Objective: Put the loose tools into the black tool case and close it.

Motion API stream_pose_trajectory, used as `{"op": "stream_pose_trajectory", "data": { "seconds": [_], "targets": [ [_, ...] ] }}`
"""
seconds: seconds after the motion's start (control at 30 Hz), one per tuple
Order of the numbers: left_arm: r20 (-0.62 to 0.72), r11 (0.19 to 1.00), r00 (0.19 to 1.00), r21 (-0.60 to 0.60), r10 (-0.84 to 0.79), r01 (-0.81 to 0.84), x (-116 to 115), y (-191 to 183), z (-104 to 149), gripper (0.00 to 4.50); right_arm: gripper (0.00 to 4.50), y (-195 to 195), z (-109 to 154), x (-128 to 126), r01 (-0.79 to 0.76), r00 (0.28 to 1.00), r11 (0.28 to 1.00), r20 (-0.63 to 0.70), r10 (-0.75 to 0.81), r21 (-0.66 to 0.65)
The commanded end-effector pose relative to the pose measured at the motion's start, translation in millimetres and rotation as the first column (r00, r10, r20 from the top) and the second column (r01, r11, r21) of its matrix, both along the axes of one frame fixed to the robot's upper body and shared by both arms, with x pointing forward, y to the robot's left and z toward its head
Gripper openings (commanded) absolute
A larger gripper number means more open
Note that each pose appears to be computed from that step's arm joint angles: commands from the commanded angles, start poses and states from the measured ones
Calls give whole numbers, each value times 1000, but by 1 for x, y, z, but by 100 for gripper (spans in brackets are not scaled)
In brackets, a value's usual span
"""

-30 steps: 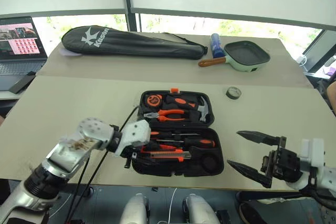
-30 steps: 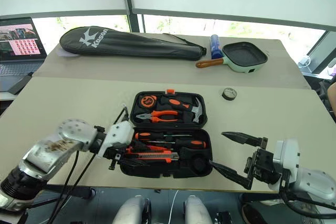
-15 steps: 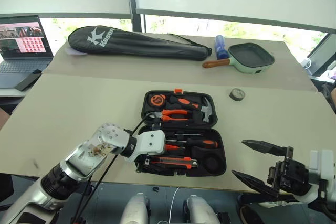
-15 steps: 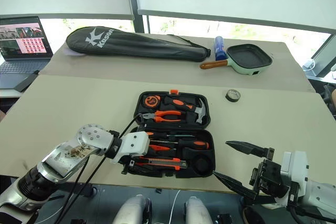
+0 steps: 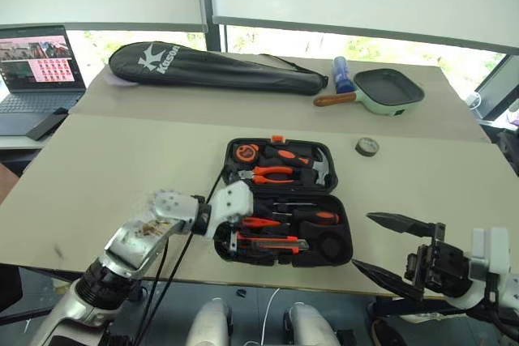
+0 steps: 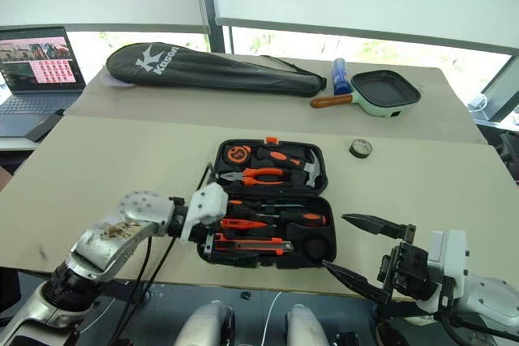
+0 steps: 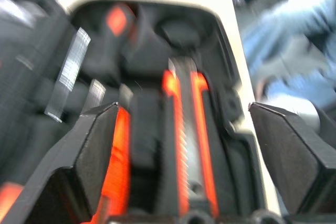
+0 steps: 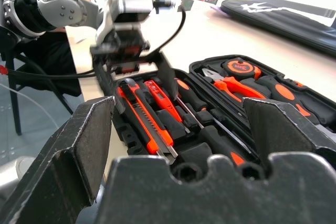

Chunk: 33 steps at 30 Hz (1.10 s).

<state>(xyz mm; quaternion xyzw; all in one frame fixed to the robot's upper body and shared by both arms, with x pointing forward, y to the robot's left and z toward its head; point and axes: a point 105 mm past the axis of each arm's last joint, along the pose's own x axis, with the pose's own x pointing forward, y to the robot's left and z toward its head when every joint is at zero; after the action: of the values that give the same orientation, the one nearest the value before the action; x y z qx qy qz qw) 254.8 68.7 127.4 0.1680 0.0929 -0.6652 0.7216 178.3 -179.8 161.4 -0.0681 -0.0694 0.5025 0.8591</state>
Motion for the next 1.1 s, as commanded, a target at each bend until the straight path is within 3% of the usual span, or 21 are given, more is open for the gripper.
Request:
{"op": "stream_pose_trajectory", "data": {
  "seconds": [0.03, 0.13, 0.37, 0.4, 0.57, 0.9, 1.1],
  "targets": [
    [27, 999, 1000, -52, -8, 10, 5, 11, 11, 373, 450, 1, 6, 4, 6, 1000, 1000, 24, -7, 13],
    [26, 995, 999, -88, -34, 37, 6, 14, 10, 276, 450, 1, 7, 6, 13, 1000, 1000, 26, -13, 14],
    [-1, 984, 985, -53, -171, 170, -16, 9, -12, 27, 450, 0, 6, 8, 36, 999, 999, 21, -37, 19],
    [-16, 985, 985, -29, -172, 172, -18, 9, -18, 7, 450, 0, 6, 8, 38, 999, 999, 19, -39, 20],
    [-68, 978, 978, 53, -199, 203, -25, 10, -38, 7, 450, -1, 3, 7, 46, 999, 999, 9, -46, 22],
    [-213, 987, 976, 149, -34, 67, -17, 3, -75, 7, 450, -1, 2, 7, 47, 999, 999, 2, -47, 26],
    [-340, 986, 938, 164, 72, -16, -16, 4, -84, 7, 450, 0, 2, 8, 36, 999, 999, -4, -36, 30]
  ]
}}
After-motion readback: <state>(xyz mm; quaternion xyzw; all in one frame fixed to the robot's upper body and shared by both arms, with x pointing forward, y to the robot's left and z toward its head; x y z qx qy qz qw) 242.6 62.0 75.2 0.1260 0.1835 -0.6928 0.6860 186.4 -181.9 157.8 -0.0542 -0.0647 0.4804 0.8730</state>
